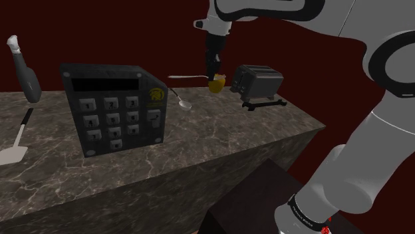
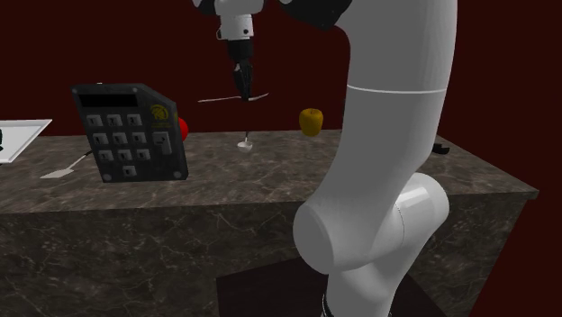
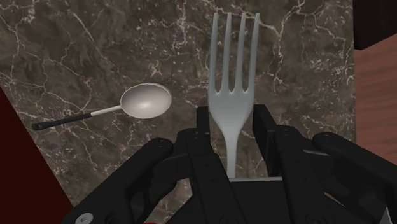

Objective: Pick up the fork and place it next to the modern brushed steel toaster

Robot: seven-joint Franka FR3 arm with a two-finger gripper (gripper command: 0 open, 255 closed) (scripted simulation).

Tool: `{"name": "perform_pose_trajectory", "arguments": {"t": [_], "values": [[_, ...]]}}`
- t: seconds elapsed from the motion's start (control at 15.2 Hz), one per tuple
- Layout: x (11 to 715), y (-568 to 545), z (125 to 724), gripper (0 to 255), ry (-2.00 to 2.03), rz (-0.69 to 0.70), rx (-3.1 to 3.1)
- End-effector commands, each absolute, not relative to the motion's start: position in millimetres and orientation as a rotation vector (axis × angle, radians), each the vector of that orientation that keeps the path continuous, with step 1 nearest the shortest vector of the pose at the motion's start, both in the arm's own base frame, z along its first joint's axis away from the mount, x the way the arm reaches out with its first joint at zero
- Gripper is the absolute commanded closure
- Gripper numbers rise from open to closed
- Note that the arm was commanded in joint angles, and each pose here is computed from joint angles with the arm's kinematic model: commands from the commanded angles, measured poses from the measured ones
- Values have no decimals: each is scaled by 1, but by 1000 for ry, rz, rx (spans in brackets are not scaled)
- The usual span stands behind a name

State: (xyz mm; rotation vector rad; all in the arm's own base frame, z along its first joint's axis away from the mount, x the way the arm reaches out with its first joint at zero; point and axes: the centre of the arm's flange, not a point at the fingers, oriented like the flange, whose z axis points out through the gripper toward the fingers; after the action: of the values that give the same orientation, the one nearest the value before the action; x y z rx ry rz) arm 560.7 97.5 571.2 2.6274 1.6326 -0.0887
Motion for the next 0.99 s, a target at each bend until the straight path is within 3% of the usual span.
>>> {"name": "perform_pose_trajectory", "arguments": {"t": [0.0,0.33,0.92], "values": [[561,98,582,255,1633,-89,2627],[561,98,604,255,1633,-89,2627],[534,-18,604,255,1633,-89,2627]]}}
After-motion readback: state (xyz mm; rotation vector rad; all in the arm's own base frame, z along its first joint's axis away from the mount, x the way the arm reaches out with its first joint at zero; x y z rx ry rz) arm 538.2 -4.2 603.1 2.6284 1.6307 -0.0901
